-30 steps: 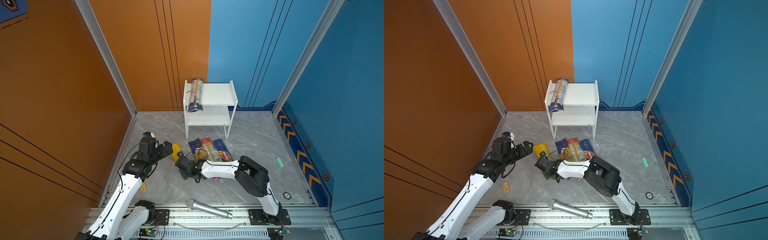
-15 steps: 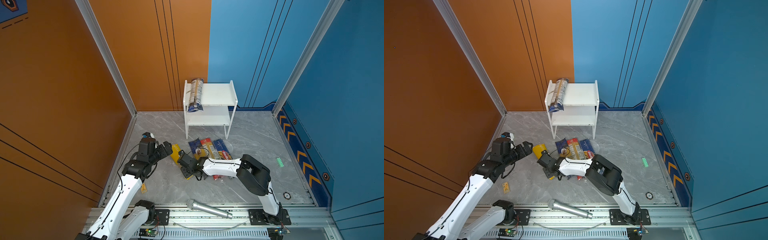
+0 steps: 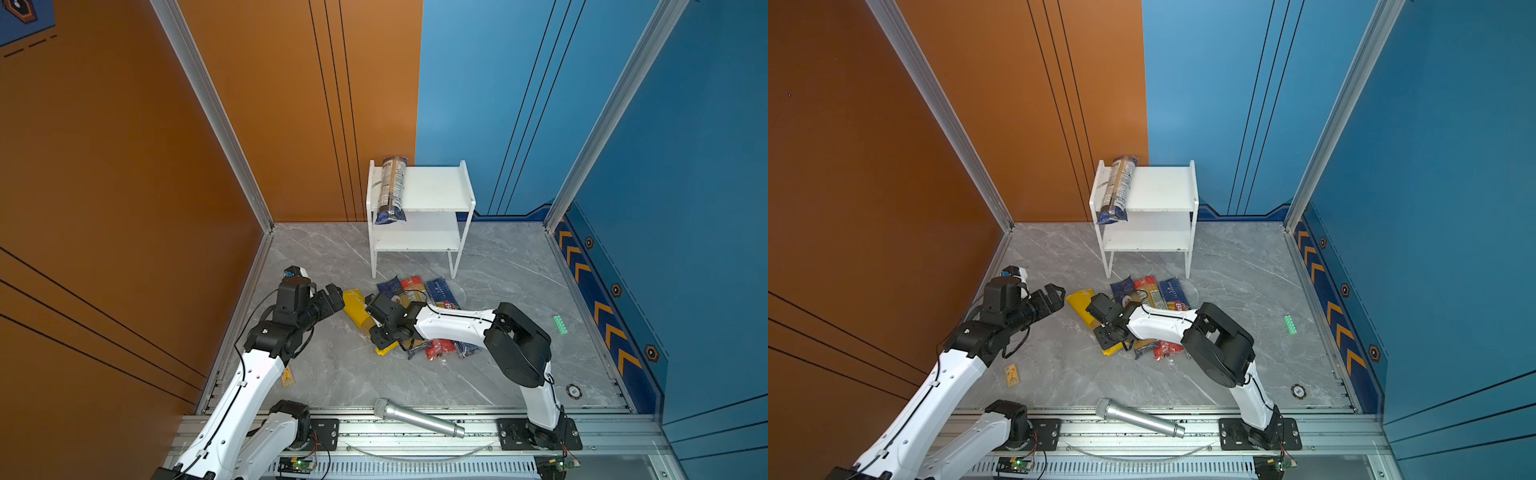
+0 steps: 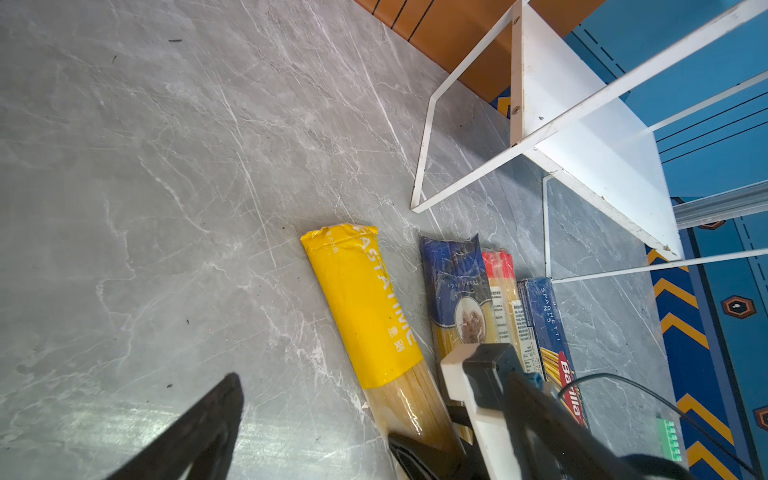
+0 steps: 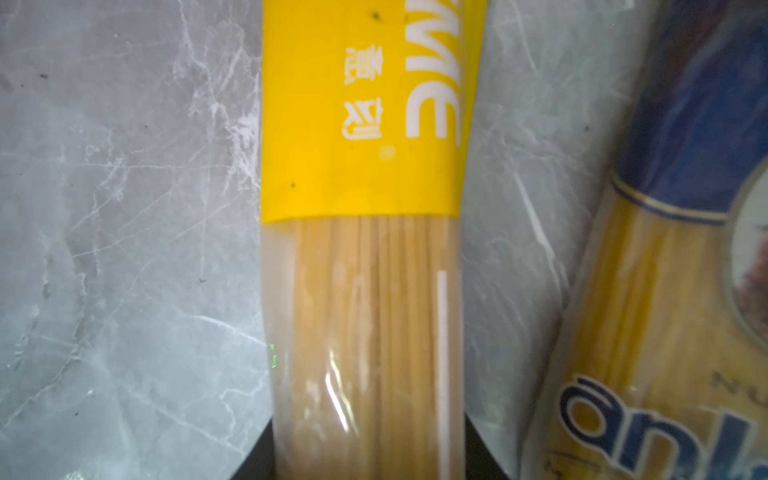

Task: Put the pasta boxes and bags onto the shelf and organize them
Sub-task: 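Lift the yellow Pastatime bag upright off the table with the right gripper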

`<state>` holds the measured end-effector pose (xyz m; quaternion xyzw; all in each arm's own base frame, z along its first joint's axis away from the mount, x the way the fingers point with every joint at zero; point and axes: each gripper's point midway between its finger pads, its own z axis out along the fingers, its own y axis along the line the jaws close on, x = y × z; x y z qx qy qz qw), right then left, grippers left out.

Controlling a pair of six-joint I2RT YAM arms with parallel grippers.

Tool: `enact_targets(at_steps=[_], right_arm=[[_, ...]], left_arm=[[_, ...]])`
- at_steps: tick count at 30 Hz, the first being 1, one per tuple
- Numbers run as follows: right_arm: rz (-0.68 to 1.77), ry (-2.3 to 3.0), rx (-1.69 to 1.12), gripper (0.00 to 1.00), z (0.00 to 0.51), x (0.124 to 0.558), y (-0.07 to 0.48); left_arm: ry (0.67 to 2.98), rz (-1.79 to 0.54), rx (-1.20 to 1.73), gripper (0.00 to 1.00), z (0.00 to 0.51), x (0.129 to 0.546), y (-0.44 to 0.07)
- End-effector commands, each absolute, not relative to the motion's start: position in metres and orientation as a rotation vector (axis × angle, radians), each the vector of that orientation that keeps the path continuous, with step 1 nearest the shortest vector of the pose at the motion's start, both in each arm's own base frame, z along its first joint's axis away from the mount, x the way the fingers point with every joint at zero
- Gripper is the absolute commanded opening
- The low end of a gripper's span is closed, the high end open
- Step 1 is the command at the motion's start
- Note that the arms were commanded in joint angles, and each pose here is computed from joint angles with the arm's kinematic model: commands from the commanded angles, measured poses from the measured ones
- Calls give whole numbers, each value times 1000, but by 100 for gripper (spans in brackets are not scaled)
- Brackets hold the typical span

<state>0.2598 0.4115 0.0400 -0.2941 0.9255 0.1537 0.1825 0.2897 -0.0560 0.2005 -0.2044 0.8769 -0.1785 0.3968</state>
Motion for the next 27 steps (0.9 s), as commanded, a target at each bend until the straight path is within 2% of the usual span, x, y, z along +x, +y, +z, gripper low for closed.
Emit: enact_targets(at_steps=[1,12,27], right_arm=[[453,2658,-852,0,57,248,398],[433,2620,-924,0,86,250,394],[463,2561,-865,0,148,261,375]], left_arm=[[2232,-454,-530,98,197,286,-54],[2232,-456,-531,98,196,285,-54],[2242,-459,-529,98,193,286,-54]])
